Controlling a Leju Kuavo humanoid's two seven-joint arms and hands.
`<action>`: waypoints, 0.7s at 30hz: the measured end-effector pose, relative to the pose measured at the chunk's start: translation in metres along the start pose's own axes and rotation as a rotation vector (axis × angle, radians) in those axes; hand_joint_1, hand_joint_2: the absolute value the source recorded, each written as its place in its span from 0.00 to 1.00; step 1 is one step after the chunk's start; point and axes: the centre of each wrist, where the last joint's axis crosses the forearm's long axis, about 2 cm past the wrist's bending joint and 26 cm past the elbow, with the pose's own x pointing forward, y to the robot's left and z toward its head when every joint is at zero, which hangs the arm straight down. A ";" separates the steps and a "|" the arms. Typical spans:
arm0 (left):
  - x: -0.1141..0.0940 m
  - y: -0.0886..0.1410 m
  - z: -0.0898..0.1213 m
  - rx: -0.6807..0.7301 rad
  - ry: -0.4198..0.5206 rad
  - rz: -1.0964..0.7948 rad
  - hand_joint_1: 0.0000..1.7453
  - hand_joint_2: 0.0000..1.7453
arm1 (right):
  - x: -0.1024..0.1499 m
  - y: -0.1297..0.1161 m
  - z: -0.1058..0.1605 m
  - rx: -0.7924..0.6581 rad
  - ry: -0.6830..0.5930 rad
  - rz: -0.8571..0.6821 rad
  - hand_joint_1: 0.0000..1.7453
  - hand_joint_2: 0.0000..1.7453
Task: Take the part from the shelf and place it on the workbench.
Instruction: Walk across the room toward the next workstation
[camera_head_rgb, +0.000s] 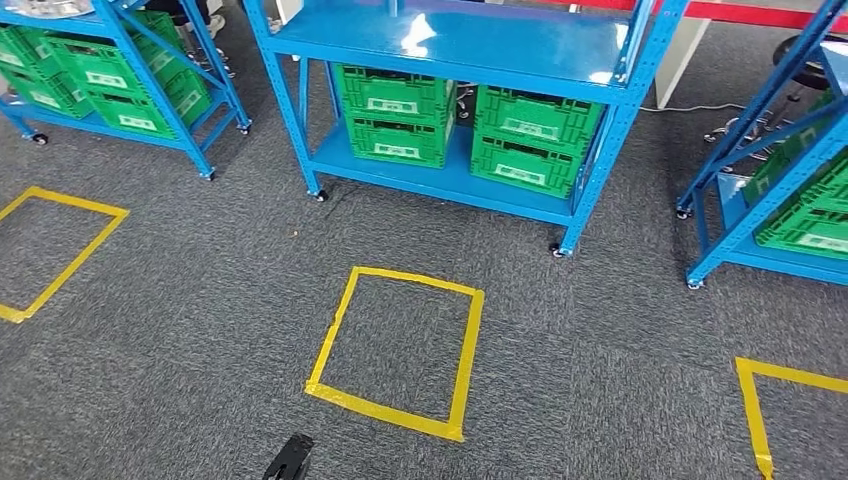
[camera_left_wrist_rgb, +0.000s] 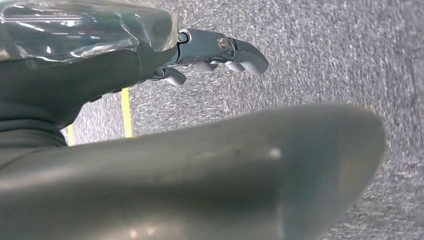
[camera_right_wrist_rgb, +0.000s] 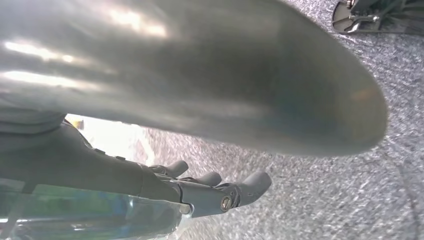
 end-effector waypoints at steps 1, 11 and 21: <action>0.000 0.000 0.000 0.000 0.001 0.000 0.00 0.00 | 0.000 0.000 0.000 0.000 0.000 0.001 0.00 0.00; 0.004 0.002 0.000 0.005 -0.014 -0.014 0.00 0.00 | -0.003 0.003 0.000 0.007 0.004 0.015 0.00 0.00; 0.005 0.001 0.000 -0.007 -0.016 -0.021 0.00 0.00 | -0.002 -0.001 -0.001 0.002 -0.002 0.006 0.00 0.00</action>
